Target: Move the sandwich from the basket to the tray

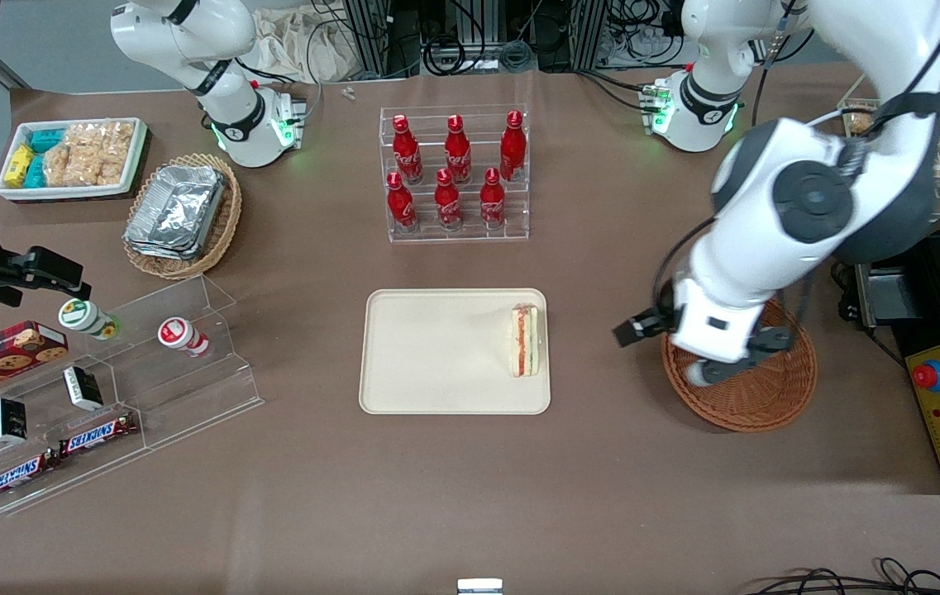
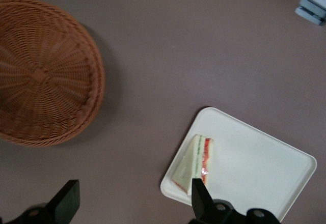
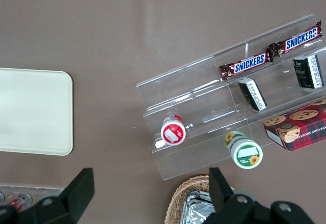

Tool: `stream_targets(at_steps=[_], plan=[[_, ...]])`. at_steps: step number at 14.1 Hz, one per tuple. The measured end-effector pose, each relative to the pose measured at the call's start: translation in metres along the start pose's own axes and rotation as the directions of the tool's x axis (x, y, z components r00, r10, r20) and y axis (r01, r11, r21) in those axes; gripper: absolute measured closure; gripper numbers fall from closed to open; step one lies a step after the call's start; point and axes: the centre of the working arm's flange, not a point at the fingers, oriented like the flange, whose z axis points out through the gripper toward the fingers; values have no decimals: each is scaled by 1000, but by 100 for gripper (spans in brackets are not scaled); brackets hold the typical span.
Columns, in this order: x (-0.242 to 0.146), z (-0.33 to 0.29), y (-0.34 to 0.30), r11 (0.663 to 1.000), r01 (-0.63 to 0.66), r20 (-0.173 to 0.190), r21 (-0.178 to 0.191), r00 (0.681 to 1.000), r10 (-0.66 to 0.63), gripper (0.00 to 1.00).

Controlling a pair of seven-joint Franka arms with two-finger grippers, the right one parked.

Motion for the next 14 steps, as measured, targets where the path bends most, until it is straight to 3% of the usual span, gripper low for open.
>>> stream_targets(at_steps=[2, 4, 7, 10, 14], plan=[[26, -15, -47, 998, -66, 42, 22, 997, 65, 1], [50, -31, -97, 990, -141, 87, 4, 986, 140, 1], [57, -44, -143, 969, -245, 84, 27, 967, 242, 0], [44, -49, -163, 928, -369, 86, 57, 927, 364, 0], [37, -52, -176, 894, -443, 70, 66, 896, 439, 0]])
